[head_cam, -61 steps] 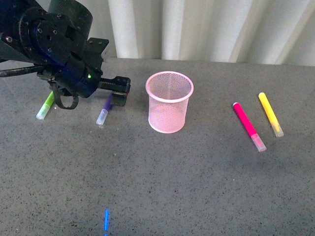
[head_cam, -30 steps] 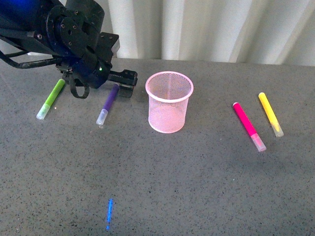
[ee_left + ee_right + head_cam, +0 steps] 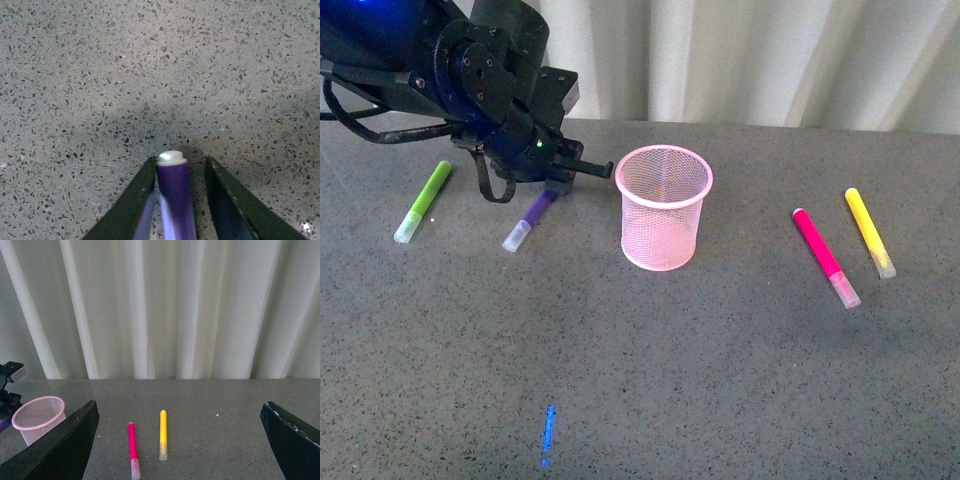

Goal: Insert purple and pink pens into pink cup

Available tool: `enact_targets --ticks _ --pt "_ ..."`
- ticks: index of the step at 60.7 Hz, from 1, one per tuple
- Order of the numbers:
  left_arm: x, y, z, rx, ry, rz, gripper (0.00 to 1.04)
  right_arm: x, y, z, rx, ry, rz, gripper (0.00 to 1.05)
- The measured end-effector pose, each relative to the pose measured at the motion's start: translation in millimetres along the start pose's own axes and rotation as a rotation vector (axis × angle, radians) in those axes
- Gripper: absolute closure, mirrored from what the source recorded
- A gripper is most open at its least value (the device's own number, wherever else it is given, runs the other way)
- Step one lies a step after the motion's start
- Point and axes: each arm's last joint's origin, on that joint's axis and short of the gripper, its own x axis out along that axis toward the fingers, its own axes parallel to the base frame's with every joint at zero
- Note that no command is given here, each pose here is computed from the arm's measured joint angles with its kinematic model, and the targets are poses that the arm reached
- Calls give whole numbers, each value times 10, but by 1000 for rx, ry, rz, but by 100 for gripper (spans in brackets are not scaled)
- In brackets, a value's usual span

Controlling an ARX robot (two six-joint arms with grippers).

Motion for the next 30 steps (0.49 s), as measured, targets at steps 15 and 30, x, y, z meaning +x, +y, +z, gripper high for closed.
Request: enact_targets --ticks 15,30 --pt "-32 82 -22 -7 1 18 91 0 0 0 0 0 0 7" --pt "-268 220 16 -59 -81 21 91 0 0 0 0 0 0 7"
